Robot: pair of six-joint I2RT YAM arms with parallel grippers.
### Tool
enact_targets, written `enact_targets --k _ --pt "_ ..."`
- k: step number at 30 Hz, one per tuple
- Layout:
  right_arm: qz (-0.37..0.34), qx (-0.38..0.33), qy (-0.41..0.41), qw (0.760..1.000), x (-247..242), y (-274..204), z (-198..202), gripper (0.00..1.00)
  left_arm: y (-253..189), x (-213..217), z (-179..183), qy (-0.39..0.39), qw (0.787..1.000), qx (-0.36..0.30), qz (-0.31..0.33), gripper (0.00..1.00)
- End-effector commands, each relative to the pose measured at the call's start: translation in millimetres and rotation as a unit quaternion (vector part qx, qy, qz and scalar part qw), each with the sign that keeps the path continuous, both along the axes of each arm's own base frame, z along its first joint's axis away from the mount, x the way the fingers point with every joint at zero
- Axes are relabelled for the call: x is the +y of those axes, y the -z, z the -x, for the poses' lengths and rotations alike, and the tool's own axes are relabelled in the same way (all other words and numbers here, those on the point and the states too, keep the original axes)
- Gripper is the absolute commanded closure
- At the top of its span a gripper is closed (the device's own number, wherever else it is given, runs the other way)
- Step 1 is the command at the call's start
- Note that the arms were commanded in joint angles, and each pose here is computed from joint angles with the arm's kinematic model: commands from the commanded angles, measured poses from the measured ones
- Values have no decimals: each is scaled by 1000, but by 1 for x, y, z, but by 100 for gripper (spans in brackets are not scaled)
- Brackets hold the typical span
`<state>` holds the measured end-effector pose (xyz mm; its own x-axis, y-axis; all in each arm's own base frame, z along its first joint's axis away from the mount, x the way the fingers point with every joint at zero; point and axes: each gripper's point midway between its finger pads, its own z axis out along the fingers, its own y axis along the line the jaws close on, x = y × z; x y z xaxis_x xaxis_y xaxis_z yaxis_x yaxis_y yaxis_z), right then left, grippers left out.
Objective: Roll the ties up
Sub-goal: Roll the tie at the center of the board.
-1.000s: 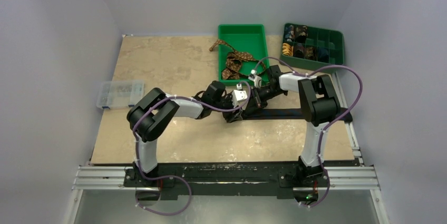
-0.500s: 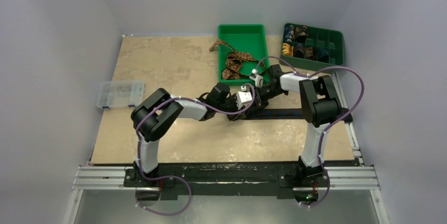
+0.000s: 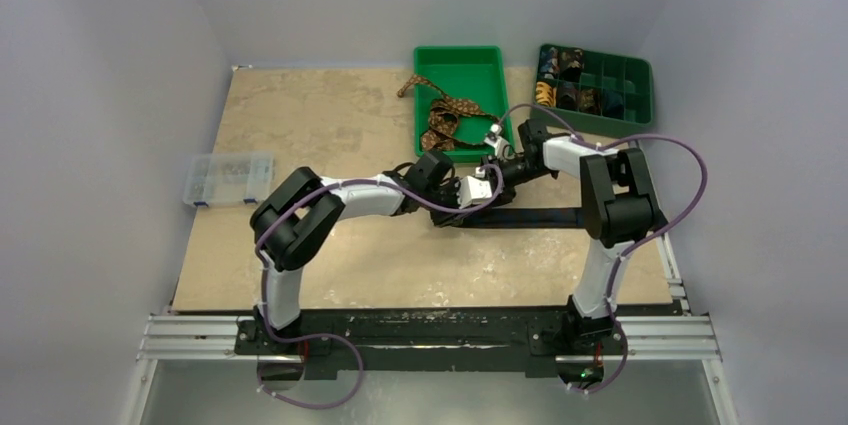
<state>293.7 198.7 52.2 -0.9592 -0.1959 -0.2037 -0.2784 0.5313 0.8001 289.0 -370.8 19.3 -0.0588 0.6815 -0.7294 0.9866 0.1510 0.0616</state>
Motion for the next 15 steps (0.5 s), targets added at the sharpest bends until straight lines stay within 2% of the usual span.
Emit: enact_targets --k 1,8,9,13,14,15 --pt "-44 9 4 999 24 -17 1 49 51 45 26 -1 990 61 -125 82" --pt "-12 14 -5 1000 30 12 3 54 54 46 26 -3 988 65 -137 80" --pt "-8 15 -8 1000 29 16 4 57 54 46 26 -4 988 66 -137 79" --pt "11 10 -22 1000 23 25 6 94 54 45 25 -12 988 70 -135 77" --pt "17 7 -28 999 20 27 7 100 54 45 25 -14 988 71 -134 74" --pt "23 5 -30 999 15 30 7 100 53 44 25 -17 989 73 -131 71"
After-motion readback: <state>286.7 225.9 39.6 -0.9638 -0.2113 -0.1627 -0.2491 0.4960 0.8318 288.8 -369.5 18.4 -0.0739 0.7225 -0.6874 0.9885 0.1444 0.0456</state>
